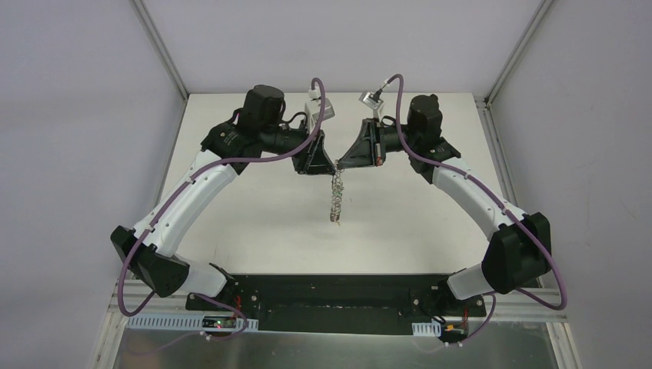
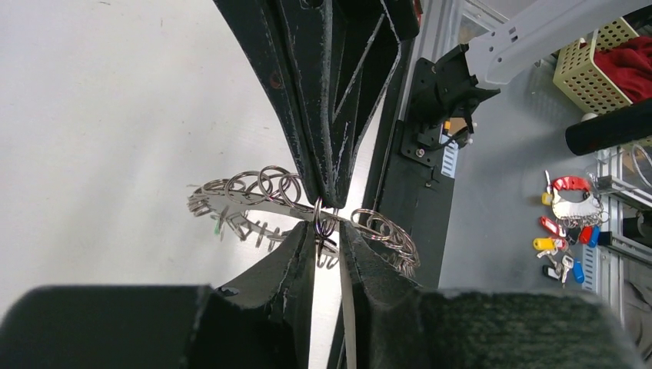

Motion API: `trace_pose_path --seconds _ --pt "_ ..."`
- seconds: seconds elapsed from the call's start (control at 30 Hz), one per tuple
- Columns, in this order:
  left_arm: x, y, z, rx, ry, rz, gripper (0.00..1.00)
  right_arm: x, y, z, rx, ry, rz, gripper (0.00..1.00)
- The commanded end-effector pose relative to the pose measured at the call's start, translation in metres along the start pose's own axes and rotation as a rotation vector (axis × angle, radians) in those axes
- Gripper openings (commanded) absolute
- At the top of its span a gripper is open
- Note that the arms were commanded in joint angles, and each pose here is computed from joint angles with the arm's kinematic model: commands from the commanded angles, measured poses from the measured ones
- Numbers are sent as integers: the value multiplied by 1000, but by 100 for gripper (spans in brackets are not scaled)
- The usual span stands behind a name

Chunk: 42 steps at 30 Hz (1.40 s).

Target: Put the keys on the keyring

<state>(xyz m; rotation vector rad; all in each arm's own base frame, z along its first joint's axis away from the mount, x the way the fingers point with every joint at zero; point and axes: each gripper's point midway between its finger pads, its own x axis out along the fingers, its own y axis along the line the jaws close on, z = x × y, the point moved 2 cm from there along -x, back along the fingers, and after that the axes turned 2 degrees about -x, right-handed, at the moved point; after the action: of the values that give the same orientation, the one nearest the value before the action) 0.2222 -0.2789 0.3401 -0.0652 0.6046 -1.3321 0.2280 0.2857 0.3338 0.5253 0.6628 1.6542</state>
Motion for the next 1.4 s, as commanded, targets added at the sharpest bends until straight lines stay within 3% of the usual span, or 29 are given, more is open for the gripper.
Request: trace_pose_path --seconds 0.0,0.27,0.43,0.63,0.87,1.07,1.37 --pt "-2 -5 11 9 -37 -34 16 -5 21 8 -100 -14 29 0" --pt "0 -5 11 -3 -40 -44 0 -5 22 8 -104 -16 27 0" --pt "-1 -6 14 -10 -39 -43 0 -6 22 7 -109 -16 23 0" --pt "-7 -10 7 -76 23 -29 0 -15 18 7 -191 -6 -46 24" --pt "-14 -17 -9 -212 213 -26 0 -19 23 7 -271 26 -109 44" --pt "-11 -25 -12 -266 257 -40 0 -13 20 0 -276 53 -108 51" --pt "-3 -31 -10 -270 251 -84 0 2 12 -15 -255 101 -79 47"
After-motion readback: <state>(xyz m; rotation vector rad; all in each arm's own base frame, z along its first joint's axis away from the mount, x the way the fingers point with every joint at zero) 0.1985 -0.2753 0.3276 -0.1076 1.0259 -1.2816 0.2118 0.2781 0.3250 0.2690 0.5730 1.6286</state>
